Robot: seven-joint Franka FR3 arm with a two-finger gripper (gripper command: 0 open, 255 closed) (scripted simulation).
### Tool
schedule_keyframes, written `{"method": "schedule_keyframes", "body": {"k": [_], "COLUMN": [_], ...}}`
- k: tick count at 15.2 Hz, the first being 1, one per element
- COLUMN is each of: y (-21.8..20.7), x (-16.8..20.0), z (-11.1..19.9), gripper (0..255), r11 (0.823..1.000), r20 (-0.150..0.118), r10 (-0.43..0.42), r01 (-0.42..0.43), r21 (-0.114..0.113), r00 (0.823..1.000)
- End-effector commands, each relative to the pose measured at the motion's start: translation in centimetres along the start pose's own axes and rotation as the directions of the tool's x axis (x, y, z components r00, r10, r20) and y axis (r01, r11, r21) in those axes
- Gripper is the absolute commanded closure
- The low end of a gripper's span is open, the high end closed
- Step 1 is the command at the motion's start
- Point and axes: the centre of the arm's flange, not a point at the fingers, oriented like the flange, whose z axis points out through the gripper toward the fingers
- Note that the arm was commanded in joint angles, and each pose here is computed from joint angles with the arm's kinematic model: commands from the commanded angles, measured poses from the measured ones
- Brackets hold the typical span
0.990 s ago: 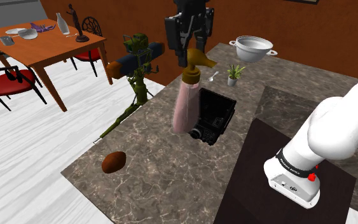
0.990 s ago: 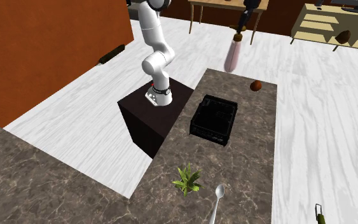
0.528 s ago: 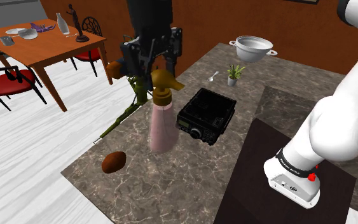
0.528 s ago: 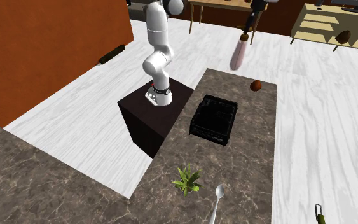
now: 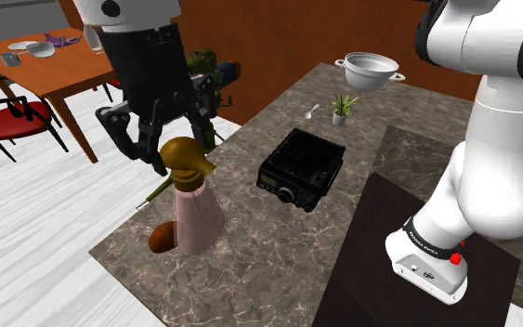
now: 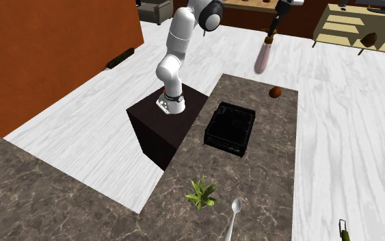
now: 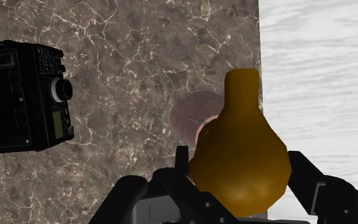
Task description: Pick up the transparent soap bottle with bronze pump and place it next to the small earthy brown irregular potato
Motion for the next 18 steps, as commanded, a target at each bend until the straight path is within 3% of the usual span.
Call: {"method": "schedule_keyframes", "body": {"k": [1,18], "y": [-2.8,-2.8], "x": [1.0,2.2], "z": [1.1,10.0], "gripper": [255,255], "r11": [1.000,1.000], "r20": [-0.001,-0.001], "r10": [0.003,0.002], "r01": [-0.003,-0.002], "r21": [0.000,0.000], "r00": [1.000,1.000]}}
